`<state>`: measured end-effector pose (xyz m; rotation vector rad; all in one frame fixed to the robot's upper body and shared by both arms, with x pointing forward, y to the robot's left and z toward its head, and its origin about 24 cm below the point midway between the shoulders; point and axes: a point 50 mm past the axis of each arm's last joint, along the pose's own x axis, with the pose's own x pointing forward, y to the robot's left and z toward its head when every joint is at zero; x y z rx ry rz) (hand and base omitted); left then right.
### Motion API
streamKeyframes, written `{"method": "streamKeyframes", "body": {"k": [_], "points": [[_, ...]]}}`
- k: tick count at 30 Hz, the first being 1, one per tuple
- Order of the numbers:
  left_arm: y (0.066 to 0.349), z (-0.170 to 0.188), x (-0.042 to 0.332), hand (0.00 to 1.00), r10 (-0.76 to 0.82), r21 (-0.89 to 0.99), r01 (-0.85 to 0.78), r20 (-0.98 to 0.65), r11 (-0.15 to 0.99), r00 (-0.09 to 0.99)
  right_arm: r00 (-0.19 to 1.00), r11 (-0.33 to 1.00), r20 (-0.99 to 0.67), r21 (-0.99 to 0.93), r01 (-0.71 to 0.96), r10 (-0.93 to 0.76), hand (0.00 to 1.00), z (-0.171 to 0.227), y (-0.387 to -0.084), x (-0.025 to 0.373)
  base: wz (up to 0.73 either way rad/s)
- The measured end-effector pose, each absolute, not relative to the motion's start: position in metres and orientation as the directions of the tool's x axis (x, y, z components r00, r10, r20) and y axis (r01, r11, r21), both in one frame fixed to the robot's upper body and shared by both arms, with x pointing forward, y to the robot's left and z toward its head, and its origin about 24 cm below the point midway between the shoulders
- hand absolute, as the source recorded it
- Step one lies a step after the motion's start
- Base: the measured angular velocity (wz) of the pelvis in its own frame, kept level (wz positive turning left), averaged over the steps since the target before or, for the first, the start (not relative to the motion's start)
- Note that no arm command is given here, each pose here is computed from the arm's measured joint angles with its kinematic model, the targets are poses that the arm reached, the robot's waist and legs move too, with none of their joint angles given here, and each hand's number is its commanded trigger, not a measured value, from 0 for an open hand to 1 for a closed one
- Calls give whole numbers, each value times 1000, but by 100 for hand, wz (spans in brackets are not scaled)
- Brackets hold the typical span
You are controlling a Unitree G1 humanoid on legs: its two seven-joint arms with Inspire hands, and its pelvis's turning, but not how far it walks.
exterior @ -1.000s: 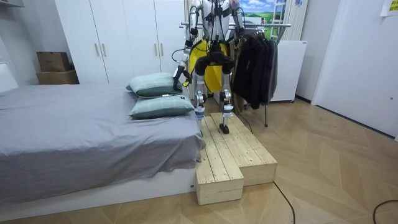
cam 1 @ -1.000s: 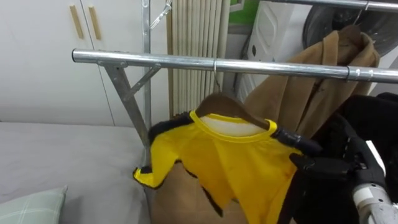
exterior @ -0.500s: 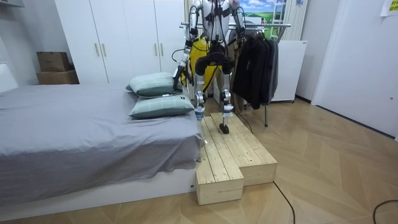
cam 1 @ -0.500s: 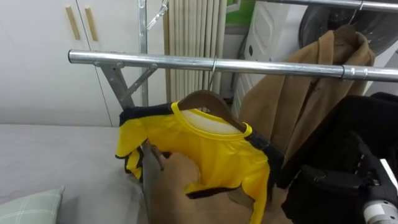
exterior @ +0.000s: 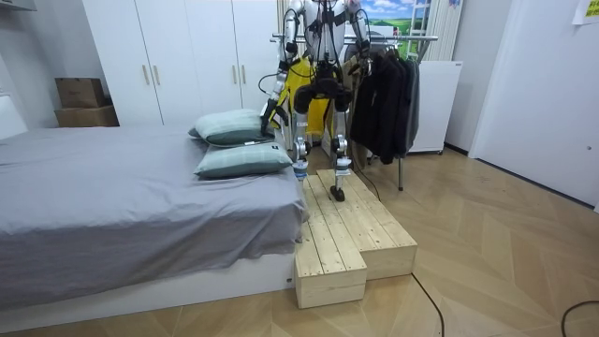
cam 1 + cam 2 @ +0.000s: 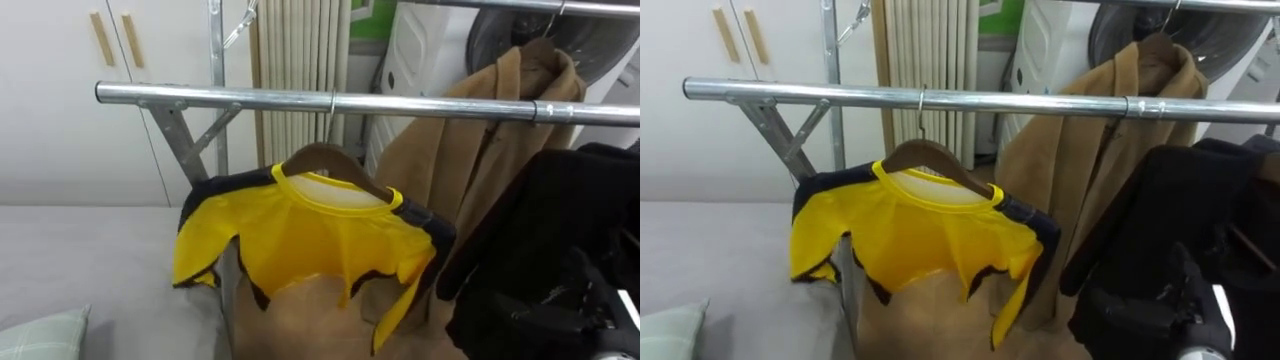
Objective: Hang clothes
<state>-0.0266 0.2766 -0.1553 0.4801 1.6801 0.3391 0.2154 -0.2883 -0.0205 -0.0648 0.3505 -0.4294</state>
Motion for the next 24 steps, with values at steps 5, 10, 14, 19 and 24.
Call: {"method": "streamKeyframes", "body": {"k": [5,10,14,19,24], "points": [[277,-155,-27,0,497,487,100,-859,868,-124,794,900,-428,-255,353,-433,0,-50,-288,175,0],[276,-156,-27,0,490,487,51,-862,872,-128,686,900,-587,-340,272,-429,0,-90,-284,128,-7],[272,-157,-34,0,481,479,46,-868,877,-125,558,907,-716,-330,259,-420,0,-117,-279,82,-5],[268,-158,-33,0,449,445,65,-888,893,-101,408,914,-834,-252,317,-371,0,-141,-274,38,-2],[262,-160,-31,0,421,416,70,-904,907,-82,336,918,-899,-150,367,-281,0,-154,-257,17,-5]]}}
